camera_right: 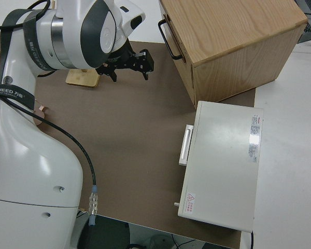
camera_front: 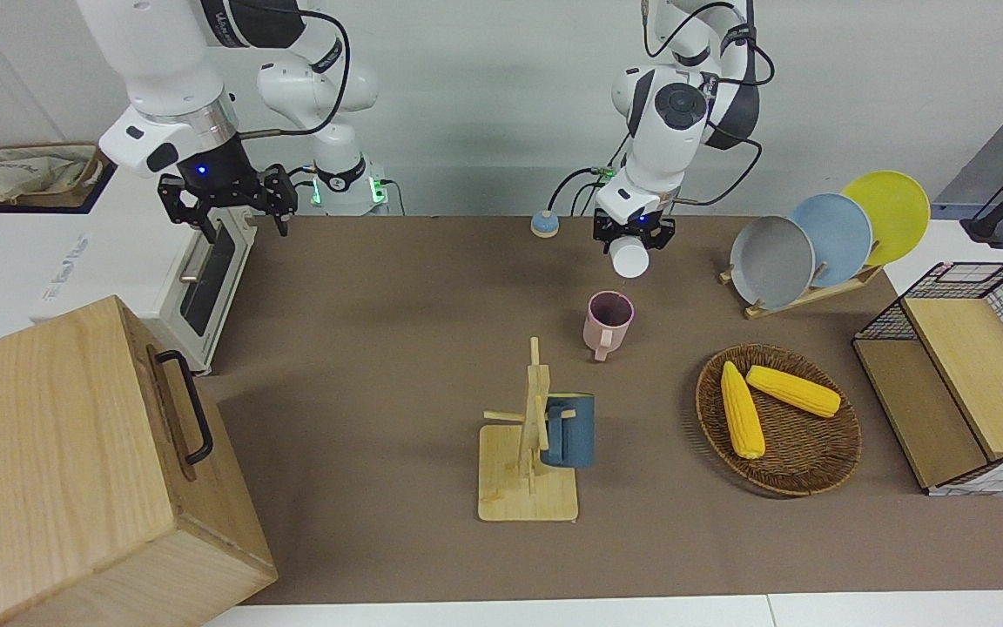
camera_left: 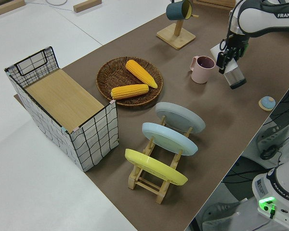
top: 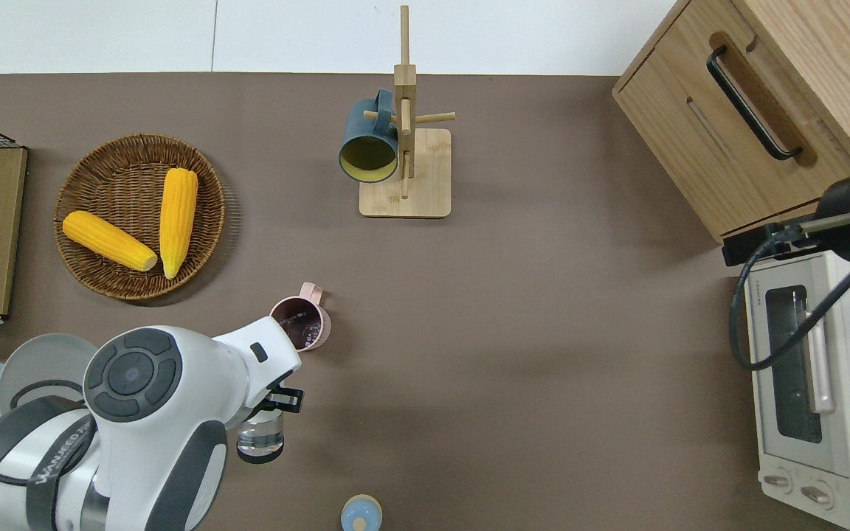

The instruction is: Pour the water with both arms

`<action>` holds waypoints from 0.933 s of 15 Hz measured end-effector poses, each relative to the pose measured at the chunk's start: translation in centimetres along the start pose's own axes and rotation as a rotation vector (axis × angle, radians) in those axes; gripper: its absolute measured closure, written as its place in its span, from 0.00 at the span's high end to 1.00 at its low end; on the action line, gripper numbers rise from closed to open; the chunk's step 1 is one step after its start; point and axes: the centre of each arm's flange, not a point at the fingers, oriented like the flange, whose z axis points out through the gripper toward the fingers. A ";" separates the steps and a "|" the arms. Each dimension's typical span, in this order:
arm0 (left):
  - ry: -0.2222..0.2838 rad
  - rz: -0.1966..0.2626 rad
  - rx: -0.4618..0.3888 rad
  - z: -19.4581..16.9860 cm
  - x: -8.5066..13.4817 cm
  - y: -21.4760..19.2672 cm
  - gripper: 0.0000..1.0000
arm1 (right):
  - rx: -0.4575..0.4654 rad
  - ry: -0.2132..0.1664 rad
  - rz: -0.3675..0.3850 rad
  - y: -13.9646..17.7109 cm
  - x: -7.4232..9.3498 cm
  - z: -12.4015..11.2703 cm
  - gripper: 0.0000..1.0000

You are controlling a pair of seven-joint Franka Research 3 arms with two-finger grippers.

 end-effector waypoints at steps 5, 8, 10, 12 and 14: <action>0.021 -0.002 -0.001 -0.4 0.2 0.1 0.63 | 0.000 0.000 -0.001 0.0 0.0 0.0 1.00; 0.079 -0.007 -0.002 -0.8 0.5 0.1 0.63 | 0.000 0.000 -0.001 0.0 0.0 0.0 1.00; 0.126 -0.011 0.001 -0.9 0.5 0.0 0.63 | 0.000 0.000 -0.001 0.0 0.0 0.0 1.00; 0.160 -0.015 0.004 -1.1 0.2 -0.1 0.63 | 0.000 0.000 -0.001 0.0 0.0 0.0 1.00; 0.200 -0.023 0.005 -1.2 -0.2 -0.2 0.63 | 0.000 0.000 -0.001 0.0 0.0 0.0 1.00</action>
